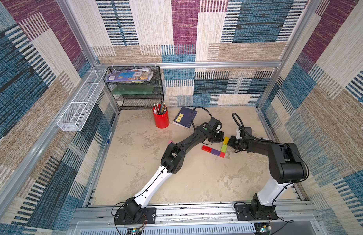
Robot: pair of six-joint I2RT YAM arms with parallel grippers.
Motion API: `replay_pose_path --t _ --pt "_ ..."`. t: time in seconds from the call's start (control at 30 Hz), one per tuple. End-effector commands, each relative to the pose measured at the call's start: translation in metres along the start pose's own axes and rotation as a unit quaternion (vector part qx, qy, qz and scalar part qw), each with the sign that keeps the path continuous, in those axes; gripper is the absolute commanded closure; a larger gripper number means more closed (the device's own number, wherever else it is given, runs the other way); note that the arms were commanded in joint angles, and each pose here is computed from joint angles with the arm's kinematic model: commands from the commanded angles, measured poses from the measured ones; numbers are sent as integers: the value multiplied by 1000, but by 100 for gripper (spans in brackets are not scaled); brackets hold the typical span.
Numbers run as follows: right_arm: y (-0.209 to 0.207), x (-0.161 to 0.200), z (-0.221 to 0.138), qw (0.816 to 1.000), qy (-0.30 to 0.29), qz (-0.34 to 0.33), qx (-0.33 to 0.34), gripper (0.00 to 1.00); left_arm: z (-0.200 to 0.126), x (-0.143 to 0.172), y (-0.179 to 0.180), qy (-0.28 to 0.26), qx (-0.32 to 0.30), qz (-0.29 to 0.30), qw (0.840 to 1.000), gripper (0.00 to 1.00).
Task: Assemble the letter v with building blocks
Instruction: Assemble the building block at the center of the board.
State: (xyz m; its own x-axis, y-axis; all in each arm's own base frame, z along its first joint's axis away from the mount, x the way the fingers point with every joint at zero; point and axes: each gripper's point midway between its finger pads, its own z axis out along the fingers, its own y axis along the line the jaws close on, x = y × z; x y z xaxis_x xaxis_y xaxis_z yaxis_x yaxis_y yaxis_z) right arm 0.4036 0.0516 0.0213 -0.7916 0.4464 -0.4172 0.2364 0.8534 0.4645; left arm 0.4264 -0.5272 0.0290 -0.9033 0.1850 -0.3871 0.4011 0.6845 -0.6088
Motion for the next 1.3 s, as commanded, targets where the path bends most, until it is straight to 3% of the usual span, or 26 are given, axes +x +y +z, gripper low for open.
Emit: replay_pose_path --t 0.0,1.13,1.27 --pt "-16 35 0 997 66 17 25 98 8 38 4 68 -6 -18 998 100" --pt "-23 40 -1 997 72 16 30 98 -17 4 22 22 -41 -26 999 100" --pt "-24 32 -6 997 60 17 36 97 -20 1 20 18 -38 -16 999 96"
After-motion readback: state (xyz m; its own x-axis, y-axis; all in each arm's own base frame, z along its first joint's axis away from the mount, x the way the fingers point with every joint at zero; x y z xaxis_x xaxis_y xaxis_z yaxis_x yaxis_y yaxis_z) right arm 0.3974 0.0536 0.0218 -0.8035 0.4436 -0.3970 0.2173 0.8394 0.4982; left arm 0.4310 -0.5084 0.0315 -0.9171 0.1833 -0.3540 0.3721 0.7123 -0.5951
